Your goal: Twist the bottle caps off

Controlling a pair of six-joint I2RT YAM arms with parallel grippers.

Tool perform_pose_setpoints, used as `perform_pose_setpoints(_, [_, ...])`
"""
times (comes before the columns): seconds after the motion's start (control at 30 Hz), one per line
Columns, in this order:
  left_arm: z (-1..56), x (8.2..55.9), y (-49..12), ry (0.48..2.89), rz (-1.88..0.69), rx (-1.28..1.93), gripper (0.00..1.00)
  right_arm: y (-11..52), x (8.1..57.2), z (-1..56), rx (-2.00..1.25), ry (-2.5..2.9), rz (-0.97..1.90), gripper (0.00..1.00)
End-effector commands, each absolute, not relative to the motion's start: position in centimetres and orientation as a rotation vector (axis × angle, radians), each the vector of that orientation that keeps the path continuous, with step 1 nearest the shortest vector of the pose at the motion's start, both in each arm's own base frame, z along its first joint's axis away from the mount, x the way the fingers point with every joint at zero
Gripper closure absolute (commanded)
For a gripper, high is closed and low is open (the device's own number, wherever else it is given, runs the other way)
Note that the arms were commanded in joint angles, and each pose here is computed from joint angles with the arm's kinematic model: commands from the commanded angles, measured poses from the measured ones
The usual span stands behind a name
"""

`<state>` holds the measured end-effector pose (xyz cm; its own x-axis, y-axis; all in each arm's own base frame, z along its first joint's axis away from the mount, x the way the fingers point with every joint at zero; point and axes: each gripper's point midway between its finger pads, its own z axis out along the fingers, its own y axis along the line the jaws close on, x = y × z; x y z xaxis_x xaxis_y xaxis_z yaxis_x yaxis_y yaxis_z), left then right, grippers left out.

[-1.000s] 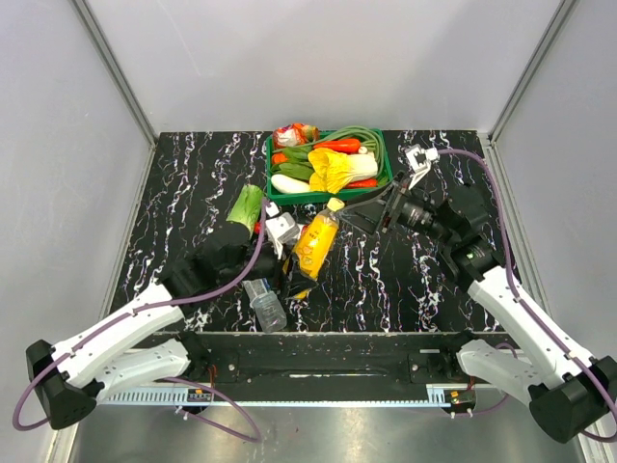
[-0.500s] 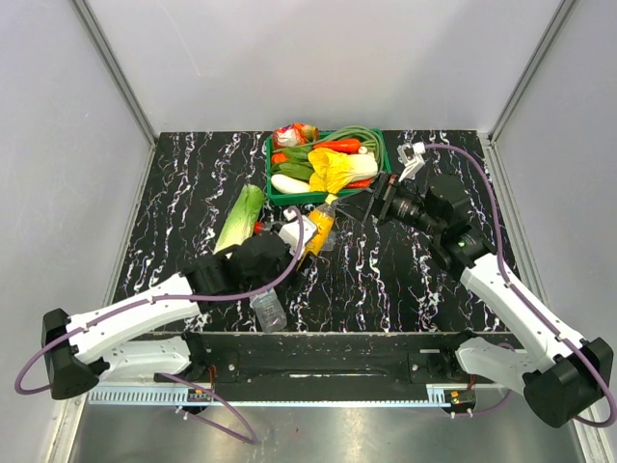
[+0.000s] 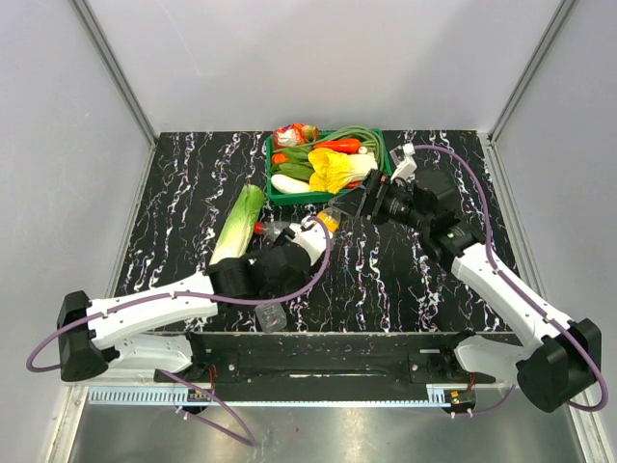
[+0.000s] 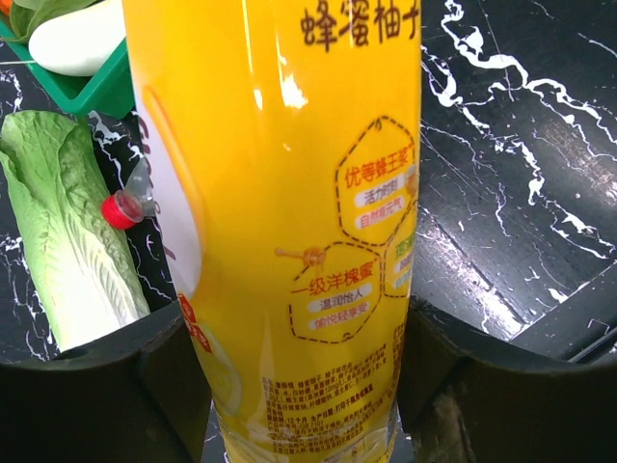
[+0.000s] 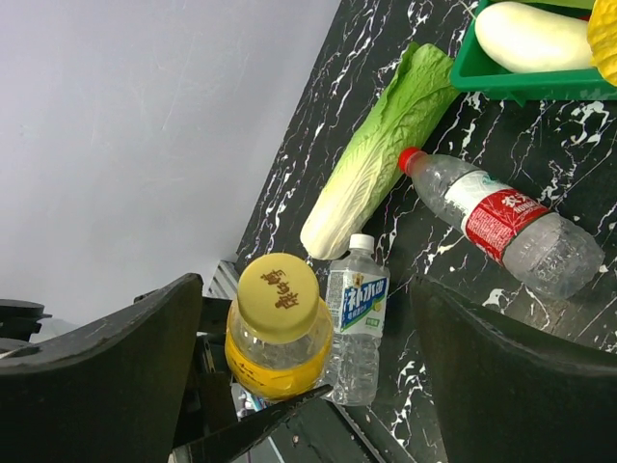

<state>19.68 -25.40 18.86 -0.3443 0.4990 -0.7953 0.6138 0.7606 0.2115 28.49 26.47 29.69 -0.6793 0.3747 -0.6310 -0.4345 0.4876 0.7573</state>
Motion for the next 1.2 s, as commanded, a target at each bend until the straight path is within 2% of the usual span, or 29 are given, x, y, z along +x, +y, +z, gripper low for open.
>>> perform_pose_setpoints(0.0, [21.6,20.5,-26.1,1.951,-0.145,0.771,0.99,27.0,28.7,32.6,-0.057,1.857,1.323,0.11])
perform_pose_setpoints(0.13, [21.3,20.5,-26.4,1.955,-0.136,0.781,0.99,27.6,28.5,32.7,-0.073,1.849,1.374,0.28])
perform_pose_setpoints(0.23, [21.0,20.4,-26.7,1.959,-0.13,0.792,0.99,27.8,28.5,32.2,-0.072,1.862,1.389,0.36])
perform_pose_setpoints(0.5, [20.5,20.2,-27.0,1.968,-0.117,0.805,0.99,27.5,28.5,32.7,-0.043,1.835,1.39,0.37])
perform_pose_setpoints(0.63, [20.2,20.3,-26.8,1.975,-0.109,0.799,0.99,27.7,28.3,32.6,-0.067,1.847,1.398,0.41])
perform_pose_setpoints(0.8, [20.1,20.2,-26.9,1.984,-0.109,0.793,0.99,27.9,28.1,32.1,-0.068,1.865,1.418,0.55])
perform_pose_setpoints(0.9, [20.1,20.1,-26.9,1.984,-0.112,0.794,0.99,27.9,28.1,32.1,-0.063,1.864,1.421,0.69])
perform_pose_setpoints(0.93, [19.9,20.1,-26.9,1.987,-0.112,0.796,0.99,27.8,28.0,32.2,-0.066,1.86,1.423,0.74])
perform_pose_setpoints(1.0, [20.0,20.1,-27.0,1.986,-0.115,0.792,0.99,27.8,27.9,32.4,-0.065,1.854,1.421,0.93])
perform_pose_setpoints(1.03, [19.9,20.1,-27.0,1.988,-0.116,0.796,0.99,27.7,27.9,32.4,-0.062,1.854,1.414,1.0])
perform_pose_setpoints(1.17, [19.6,19.9,-27.2,1.995,-0.129,0.799,0.99,27.4,27.8,32.2,-0.086,1.844,1.387,1.0])
